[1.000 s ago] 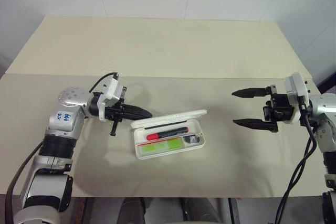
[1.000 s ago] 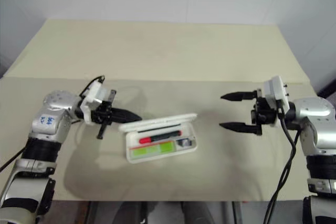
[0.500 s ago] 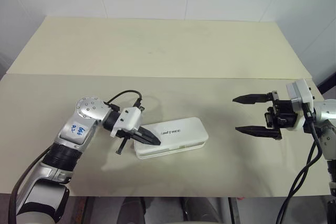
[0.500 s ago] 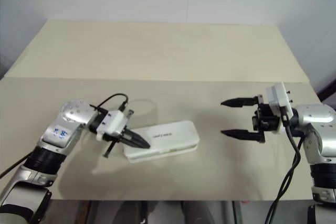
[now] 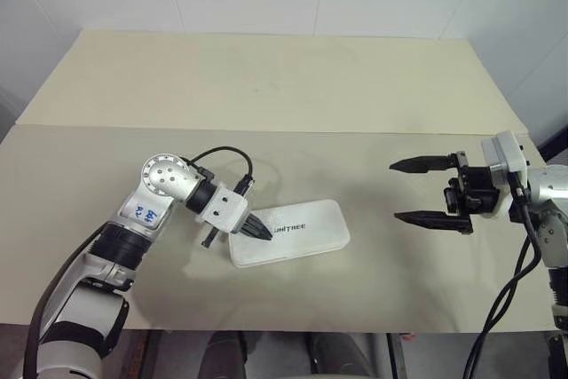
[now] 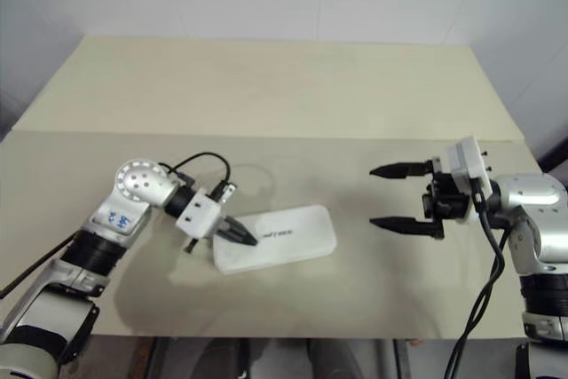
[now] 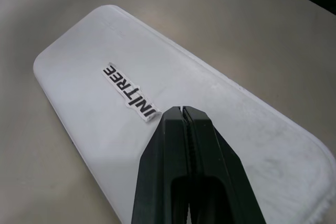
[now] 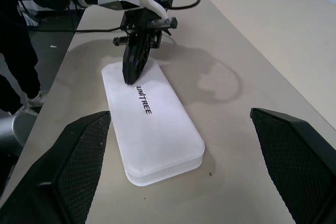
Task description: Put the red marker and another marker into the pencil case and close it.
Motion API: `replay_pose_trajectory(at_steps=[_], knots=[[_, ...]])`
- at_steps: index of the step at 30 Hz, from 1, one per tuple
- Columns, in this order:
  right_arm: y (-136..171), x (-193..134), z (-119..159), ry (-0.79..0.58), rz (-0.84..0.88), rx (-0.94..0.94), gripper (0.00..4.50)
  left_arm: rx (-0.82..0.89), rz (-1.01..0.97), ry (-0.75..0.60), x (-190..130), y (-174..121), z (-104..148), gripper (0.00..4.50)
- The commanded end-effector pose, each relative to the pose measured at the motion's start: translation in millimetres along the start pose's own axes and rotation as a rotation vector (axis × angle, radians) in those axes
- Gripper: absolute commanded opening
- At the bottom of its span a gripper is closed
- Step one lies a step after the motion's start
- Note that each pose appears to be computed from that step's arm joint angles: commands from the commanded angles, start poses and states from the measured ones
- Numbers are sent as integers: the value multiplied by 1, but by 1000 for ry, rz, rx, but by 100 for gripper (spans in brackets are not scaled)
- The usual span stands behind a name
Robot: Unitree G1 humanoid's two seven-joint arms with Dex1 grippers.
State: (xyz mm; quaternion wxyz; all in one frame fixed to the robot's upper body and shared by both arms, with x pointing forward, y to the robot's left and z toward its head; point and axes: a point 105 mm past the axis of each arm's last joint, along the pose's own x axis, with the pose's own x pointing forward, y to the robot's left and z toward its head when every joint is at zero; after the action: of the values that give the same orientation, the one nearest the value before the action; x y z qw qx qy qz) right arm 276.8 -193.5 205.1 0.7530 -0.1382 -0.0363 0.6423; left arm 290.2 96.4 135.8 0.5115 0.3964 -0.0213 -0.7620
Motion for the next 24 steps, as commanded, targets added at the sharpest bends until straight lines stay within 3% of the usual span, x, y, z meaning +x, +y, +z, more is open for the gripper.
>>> replay_pose_trajectory(at_steps=[1,8,12,15,24], knots=[[1,1,7,-14,24,-28,450,-53,64,-66,-2,6,4,3],[2,5,7,-20,38,-20,450,-107,254,-371,-28,14,41,3],[-1,8,6,-22,33,-19,450,-147,324,-439,-47,8,48,3],[-4,9,6,-25,25,-24,450,-189,369,-432,-57,1,46,68],[-11,1,7,-8,-10,-31,450,-256,521,-351,-89,-19,35,356]])
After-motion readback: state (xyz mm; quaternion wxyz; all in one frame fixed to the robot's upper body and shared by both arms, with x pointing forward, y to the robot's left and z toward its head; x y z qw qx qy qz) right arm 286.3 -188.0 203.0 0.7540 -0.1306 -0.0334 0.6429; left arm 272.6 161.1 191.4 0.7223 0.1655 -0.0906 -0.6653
